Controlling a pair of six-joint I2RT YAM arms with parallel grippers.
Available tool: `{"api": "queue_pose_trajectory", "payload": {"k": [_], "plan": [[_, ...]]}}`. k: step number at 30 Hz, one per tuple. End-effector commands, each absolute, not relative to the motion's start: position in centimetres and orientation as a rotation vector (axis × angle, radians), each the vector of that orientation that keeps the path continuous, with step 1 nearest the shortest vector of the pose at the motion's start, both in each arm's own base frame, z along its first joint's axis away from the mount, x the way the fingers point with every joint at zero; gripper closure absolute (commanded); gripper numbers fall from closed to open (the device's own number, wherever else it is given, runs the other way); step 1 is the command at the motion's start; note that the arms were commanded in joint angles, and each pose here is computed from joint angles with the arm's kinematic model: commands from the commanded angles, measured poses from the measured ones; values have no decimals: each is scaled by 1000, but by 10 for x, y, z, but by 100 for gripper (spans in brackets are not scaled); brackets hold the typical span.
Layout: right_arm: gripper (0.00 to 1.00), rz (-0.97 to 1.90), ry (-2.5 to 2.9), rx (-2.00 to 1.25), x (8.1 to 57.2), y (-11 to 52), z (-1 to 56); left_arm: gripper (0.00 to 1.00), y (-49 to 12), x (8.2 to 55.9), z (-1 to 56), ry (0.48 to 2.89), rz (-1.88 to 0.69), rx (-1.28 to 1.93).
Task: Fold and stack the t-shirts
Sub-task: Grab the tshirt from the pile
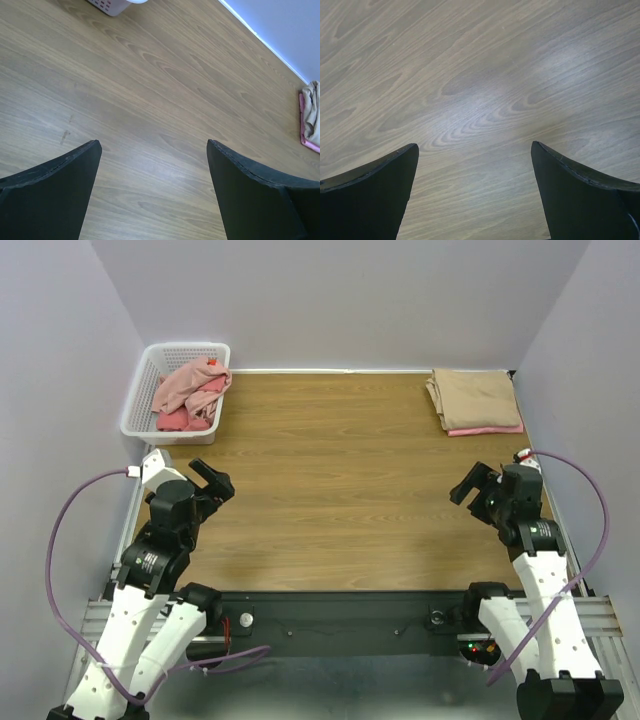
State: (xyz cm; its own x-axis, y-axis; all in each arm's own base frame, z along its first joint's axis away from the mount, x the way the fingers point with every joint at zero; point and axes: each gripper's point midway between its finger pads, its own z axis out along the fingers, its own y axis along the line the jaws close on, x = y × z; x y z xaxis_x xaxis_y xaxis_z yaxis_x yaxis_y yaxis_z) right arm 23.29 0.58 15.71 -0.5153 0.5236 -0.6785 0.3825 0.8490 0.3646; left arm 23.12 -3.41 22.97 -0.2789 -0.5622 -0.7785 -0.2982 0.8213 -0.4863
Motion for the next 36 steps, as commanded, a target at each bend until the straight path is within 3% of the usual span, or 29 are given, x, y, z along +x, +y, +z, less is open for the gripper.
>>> {"api": "queue_pose_trajectory", "payload": {"k": [1,6,13,21,28,33,34,36], "plan": [[0,201,2130,676,236,1,162,1,-33,237,228,1882,-277,-658],[0,201,2161,680,237,3,155,1,-45,252,226,1896,-319,-669],[0,208,2168,672,237,4,154,1,-45,310,268,1751,-289,-713],[0,202,2217,644,246,6,151,1,4,418,291,1819,-18,-756],[0,143,2223,655,253,-2,151,2,42,506,302,1793,-46,-701],[0,146,2253,649,253,-1,143,6,60,574,283,1837,-13,-690],[0,150,2253,649,253,0,143,6,60,586,253,1903,8,-701],[0,156,2262,645,252,1,140,6,58,605,266,1872,-21,-679]]}}
